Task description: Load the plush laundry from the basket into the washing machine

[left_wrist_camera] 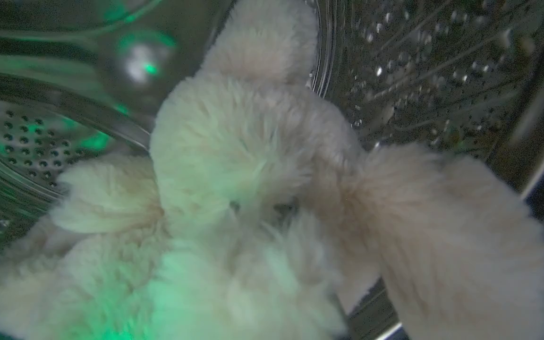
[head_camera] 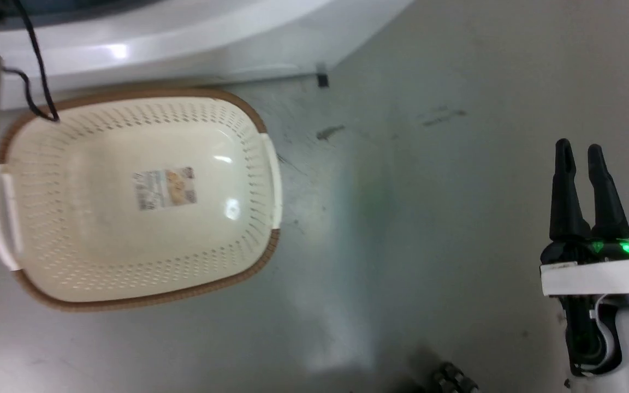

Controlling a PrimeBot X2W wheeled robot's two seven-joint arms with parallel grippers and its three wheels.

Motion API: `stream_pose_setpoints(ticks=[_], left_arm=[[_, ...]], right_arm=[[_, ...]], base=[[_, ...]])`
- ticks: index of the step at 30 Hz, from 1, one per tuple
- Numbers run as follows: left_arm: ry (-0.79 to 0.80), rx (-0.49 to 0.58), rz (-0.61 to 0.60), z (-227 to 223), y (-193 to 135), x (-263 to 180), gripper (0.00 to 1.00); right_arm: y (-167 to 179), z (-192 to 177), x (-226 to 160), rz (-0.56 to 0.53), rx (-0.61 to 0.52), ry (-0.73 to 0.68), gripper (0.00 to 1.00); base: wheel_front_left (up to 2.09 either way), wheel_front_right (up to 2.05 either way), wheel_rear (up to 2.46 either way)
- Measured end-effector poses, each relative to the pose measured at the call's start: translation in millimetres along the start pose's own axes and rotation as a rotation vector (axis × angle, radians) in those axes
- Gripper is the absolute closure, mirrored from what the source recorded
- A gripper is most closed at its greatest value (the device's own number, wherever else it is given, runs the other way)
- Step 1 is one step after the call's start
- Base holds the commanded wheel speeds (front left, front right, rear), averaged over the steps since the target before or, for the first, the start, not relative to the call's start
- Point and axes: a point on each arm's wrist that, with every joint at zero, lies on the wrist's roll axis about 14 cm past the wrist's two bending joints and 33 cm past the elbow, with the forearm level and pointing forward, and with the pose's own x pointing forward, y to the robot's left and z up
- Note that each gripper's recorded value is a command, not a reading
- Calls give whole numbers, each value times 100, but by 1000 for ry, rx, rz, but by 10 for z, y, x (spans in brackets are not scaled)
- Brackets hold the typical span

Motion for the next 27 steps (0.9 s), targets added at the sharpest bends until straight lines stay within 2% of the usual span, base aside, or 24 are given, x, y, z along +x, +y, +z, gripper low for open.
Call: stream_pose_setpoints(ticks=[4,8,13,17,18,19,27], left_arm=[[96,-1,-16,-273,-46,217,100],[149,-50,28,-428,100,387,100],[230,-81,12,-722,-6,426,100],[232,-103,16,-774,-32,423,100],[231,-106,19,-773,-29,420,56],[228,-107,22,-766,-26,415,0],[132,-118,30,-481,56,300,0]], right_arm=[[-103,-45,7,-34,-9,11,0],[-162,-100,1,-55,-13,26,0],[-199,-143,-22,-69,-16,40,0],[-177,-151,-14,-64,-12,41,0],[-173,-142,-11,-62,-12,38,0],[-170,-132,-7,-62,-11,35,0],[-137,104,41,-39,-29,-28,0]], base=[[0,0,0],[0,0,0],[0,0,0],[0,0,0],[0,0,0],[0,0,0],[0,0,0]])
